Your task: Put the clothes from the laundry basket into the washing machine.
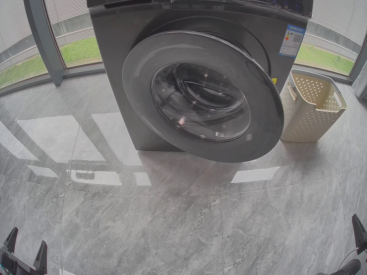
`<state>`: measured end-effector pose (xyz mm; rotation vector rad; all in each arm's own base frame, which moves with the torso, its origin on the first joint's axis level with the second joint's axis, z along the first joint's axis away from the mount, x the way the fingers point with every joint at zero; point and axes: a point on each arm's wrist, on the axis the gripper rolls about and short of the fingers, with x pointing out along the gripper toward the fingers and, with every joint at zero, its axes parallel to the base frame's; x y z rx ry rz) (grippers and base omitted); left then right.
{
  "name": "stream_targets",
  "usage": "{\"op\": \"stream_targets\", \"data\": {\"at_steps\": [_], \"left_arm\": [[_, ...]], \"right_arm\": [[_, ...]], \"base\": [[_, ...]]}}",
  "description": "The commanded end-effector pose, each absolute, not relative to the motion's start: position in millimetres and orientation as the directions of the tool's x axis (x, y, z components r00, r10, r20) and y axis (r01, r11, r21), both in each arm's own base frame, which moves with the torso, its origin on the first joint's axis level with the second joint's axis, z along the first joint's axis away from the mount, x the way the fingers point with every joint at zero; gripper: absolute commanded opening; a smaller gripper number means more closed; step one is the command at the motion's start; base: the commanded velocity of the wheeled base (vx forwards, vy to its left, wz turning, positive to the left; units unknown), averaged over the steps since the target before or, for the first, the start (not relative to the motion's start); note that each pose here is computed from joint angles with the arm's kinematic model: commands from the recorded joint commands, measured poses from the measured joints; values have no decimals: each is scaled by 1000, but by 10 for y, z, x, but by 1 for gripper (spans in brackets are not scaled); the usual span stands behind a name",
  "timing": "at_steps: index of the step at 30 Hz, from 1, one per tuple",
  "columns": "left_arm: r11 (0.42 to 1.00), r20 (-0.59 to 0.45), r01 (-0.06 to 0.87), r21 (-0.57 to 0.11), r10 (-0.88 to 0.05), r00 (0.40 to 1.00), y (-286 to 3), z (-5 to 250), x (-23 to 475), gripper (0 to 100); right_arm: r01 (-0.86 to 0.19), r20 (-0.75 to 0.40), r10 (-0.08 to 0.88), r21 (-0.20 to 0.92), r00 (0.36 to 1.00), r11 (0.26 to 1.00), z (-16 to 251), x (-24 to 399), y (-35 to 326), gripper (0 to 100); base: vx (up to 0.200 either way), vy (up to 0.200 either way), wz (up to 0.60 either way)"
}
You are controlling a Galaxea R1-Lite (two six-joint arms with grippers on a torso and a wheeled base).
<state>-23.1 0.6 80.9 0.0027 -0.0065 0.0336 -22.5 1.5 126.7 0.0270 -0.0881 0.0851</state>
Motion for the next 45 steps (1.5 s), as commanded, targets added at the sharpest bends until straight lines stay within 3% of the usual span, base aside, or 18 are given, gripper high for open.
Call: {"op": "stream_targets", "data": {"at_steps": [1, 2, 5, 7, 12, 13, 16, 27, 30, 33, 36, 41, 45], "left_arm": [[999, 2, -35, 8, 35, 999, 6, 758, -227, 100], [999, 2, -35, 8, 35, 999, 6, 758, -227, 100], [999, 0, -34, 6, 34, 999, 6, 759, -226, 100], [999, 0, -35, 6, 35, 999, 6, 759, -226, 100], [999, 0, -35, 6, 35, 999, 6, 759, -226, 100], [999, 0, -34, 5, 34, 999, 6, 759, -226, 100], [999, 0, -34, 5, 34, 999, 6, 759, -226, 100], [999, -2, -34, 3, 34, 999, 6, 757, -226, 100], [999, -2, -34, 3, 34, 999, 6, 757, -226, 100], [999, -2, -34, 5, 34, 999, 6, 757, -226, 100], [999, -2, -34, 5, 34, 999, 6, 757, -226, 100], [999, 0, -34, 6, 34, 999, 6, 759, -226, 100], [999, 0, -34, 6, 34, 999, 6, 759, -226, 100]], "right_arm": [[-257, -218, 273, 99, 937, 961, 1667, 652, 88, 100], [-257, -218, 273, 99, 937, 961, 1667, 652, 88, 100], [-437, -256, 458, 134, 851, 889, 1755, 1103, 333, 100], [-465, -274, 487, 146, 829, 873, 1751, 1277, 464, 100], [-454, -330, 472, 133, 818, 881, 1637, 1537, 659, 100], [-413, -329, 423, 105, 844, 905, 1570, 1719, 759, 100], [-387, -293, 395, 87, 871, 918, 1544, 1859, 820, 100], [-407, -259, 416, 87, 872, 909, 1536, 2120, 1014, 100], [-386, -252, 395, 86, 884, 919, 1556, 2209, 1013, 100], [-283, -232, 293, 76, 928, 956, 1609, 2354, 834, 100], [-243, -240, 254, 72, 937, 967, 1594, 2355, 718, 100], [-252, -253, 261, 69, 931, 965, 1558, 2213, 697, 100], [-336, -270, 343, 72, 900, 939, 1510, 2070, 864, 100]], "base": [[0, 0, 0], [0, 0, 0], [0, 0, 0], [0, 0, 0], [200, 0, 0], [200, 0, 0], [200, 0, 0], [164, 0, 0], [0, 0, 0], [0, 0, 0], [0, 0, 0], [0, 0, 0], [0, 0, 0]]}}
